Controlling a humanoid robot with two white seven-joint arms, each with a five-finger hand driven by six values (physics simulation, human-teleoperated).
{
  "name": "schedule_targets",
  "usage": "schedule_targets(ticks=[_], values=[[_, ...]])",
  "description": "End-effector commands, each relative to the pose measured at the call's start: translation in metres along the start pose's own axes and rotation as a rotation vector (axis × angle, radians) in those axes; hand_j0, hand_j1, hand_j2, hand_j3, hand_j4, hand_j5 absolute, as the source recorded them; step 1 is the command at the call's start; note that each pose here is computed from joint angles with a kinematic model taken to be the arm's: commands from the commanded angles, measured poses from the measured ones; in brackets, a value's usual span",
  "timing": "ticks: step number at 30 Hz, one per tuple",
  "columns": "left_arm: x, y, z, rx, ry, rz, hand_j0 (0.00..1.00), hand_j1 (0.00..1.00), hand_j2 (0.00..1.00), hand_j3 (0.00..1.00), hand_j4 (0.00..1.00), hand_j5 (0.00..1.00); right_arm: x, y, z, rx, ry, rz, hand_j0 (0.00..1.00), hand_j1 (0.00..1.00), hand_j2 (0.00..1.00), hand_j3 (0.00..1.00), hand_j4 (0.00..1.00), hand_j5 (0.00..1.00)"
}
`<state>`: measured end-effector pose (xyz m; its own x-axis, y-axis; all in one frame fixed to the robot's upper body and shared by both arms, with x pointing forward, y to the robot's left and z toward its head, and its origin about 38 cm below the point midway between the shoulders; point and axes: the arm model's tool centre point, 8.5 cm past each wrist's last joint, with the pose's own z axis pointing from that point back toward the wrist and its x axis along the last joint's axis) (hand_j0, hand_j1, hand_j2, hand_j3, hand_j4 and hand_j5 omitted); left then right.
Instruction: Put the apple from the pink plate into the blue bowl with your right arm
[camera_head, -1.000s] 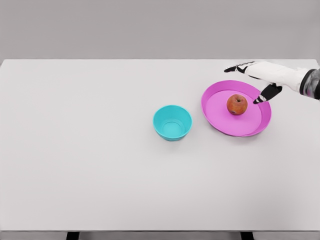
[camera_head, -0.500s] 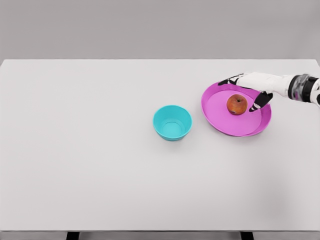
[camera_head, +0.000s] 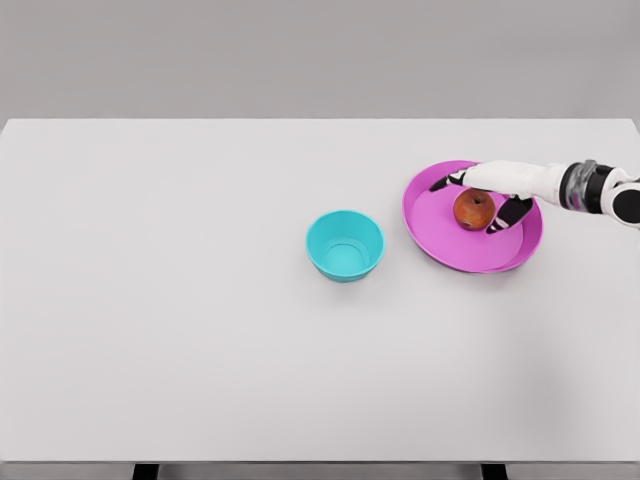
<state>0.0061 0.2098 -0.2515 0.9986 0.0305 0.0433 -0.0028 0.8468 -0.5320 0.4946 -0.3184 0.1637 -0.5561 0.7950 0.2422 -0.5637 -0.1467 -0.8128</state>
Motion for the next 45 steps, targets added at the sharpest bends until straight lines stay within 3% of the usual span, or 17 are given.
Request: schedule_targets(ticks=[1,5,6,11,13,17,22,25,29,31,32,36,37,45], values=[[0.0,0.0,0.0,-0.001,-0.001,0.0,1.0,1.0,1.0,1.0,1.0,1.0,0.0,-0.001,0.002,-0.005,-0.005,0.002,0.73,0.73,0.73,0.73,0.73,0.73],[0.0,0.0,0.0,-0.001,0.0,0.001,1.0,1.0,1.0,1.0,1.0,1.0,-0.001,0.005,0.0,0.004,-0.014,-0.002,0.7,0.7,0.7,0.7,0.7,0.7],[0.0,0.0,0.0,-0.001,-0.001,0.0,1.0,1.0,1.0,1.0,1.0,1.0,-0.003,0.007,0.001,0.007,-0.019,0.001,0.59,0.59,0.59,0.59,0.59,0.59],[0.0,0.0,0.0,-0.001,-0.001,0.0,1.0,1.0,1.0,1.0,1.0,1.0,-0.012,0.014,0.002,0.016,-0.031,-0.013,0.53,0.53,0.53,0.53,0.53,0.53],[0.0,0.0,0.0,-0.001,-0.001,0.0,1.0,1.0,1.0,1.0,1.0,1.0,-0.012,0.013,0.002,0.014,-0.033,-0.01,0.47,0.47,0.47,0.47,0.47,0.47],[0.0,0.0,0.0,0.0,0.0,0.001,1.0,1.0,1.0,1.0,1.0,1.0,-0.004,0.006,-0.003,-0.009,-0.06,-0.004,0.45,0.45,0.45,0.45,0.45,0.45],[0.0,0.0,0.0,-0.001,0.0,0.001,1.0,1.0,1.0,1.0,1.0,1.0,0.027,-0.037,0.011,-0.143,-0.139,0.08,0.44,0.44,0.44,0.44,0.44,0.44],[0.0,0.0,0.0,-0.001,0.0,0.001,1.0,1.0,1.0,1.0,1.0,1.0,0.043,-0.043,0.019,-0.189,-0.177,0.106,0.44,0.44,0.44,0.44,0.44,0.44],[0.0,0.0,0.0,-0.001,0.0,0.001,1.0,1.0,1.0,1.0,1.0,1.0,0.091,-0.054,0.021,-0.234,-0.246,0.167,0.44,0.44,0.44,0.44,0.44,0.44],[0.0,0.0,0.0,-0.001,0.0,0.001,1.0,1.0,1.0,1.0,1.0,1.0,0.115,-0.055,0.018,-0.246,-0.283,0.181,0.44,0.44,0.44,0.44,0.44,0.44],[0.0,0.0,0.0,-0.001,0.0,0.001,1.0,1.0,1.0,1.0,1.0,1.0,0.122,-0.048,0.016,-0.241,-0.296,0.175,0.44,0.44,0.44,0.44,0.44,0.44],[0.0,0.0,0.0,-0.001,0.0,0.001,1.0,1.0,1.0,1.0,1.0,1.0,0.143,-0.051,0.015,-0.253,-0.319,0.187,0.45,0.45,0.45,0.45,0.45,0.45],[0.0,0.0,0.0,-0.001,-0.001,0.0,1.0,1.0,1.0,1.0,1.0,1.0,0.156,-0.048,0.003,-0.248,-0.358,0.176,0.45,0.45,0.45,0.45,0.45,0.45],[0.0,0.0,0.0,-0.001,-0.001,0.0,1.0,1.0,1.0,1.0,1.0,1.0,0.168,-0.033,-0.011,-0.204,-0.383,0.165,0.45,0.45,0.45,0.45,0.45,0.45]])
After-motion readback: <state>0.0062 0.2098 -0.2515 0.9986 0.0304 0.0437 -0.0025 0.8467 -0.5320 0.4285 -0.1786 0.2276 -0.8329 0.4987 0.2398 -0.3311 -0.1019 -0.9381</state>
